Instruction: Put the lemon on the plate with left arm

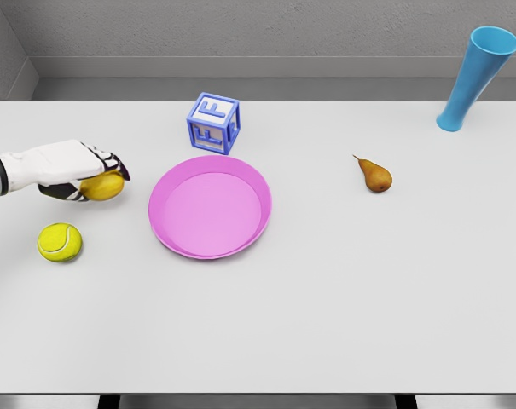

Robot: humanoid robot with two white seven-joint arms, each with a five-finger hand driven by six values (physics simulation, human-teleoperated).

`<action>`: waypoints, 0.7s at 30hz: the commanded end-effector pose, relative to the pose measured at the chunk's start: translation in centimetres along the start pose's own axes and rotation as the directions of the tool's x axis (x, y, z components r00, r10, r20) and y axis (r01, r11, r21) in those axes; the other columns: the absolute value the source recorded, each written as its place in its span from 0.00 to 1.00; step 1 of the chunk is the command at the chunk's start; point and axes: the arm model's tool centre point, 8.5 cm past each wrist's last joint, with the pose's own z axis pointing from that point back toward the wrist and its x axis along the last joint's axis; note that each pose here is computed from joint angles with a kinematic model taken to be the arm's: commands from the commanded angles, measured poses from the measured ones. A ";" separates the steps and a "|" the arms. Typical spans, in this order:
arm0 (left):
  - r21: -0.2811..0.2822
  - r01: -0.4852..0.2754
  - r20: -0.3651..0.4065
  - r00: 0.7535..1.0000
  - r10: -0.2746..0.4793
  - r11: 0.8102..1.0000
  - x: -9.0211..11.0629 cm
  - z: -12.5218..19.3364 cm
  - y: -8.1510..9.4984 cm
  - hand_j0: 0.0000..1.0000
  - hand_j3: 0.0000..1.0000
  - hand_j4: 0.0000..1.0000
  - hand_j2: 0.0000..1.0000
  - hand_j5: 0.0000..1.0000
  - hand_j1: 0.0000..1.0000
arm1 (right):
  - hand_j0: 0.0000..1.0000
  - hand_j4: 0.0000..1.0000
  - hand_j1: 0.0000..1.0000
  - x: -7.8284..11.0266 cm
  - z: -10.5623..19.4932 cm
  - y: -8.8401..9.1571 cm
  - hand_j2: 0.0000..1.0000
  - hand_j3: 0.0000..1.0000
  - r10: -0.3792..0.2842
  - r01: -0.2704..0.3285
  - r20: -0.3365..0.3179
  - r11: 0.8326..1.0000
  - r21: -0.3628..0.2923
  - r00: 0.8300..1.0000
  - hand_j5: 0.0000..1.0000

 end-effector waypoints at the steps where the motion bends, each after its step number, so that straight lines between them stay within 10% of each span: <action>1: 0.016 -0.002 0.012 1.000 0.002 1.000 0.3 0.0 0.4 0.59 0.59 0.59 0.59 0.59 0.59 | 1.00 1.00 1.00 -0.1 0.0 0.0 1.00 1.00 0.000 0.000 -0.001 1.000 0.000 1.000 1.00; 21: 0.105 0.053 0.122 0.990 -0.065 0.993 4.1 -0.4 3.8 0.58 0.58 0.58 0.58 0.58 0.58 | 1.00 1.00 1.00 -0.1 0.0 0.0 1.00 1.00 0.001 -0.001 -0.002 1.000 0.000 1.000 1.00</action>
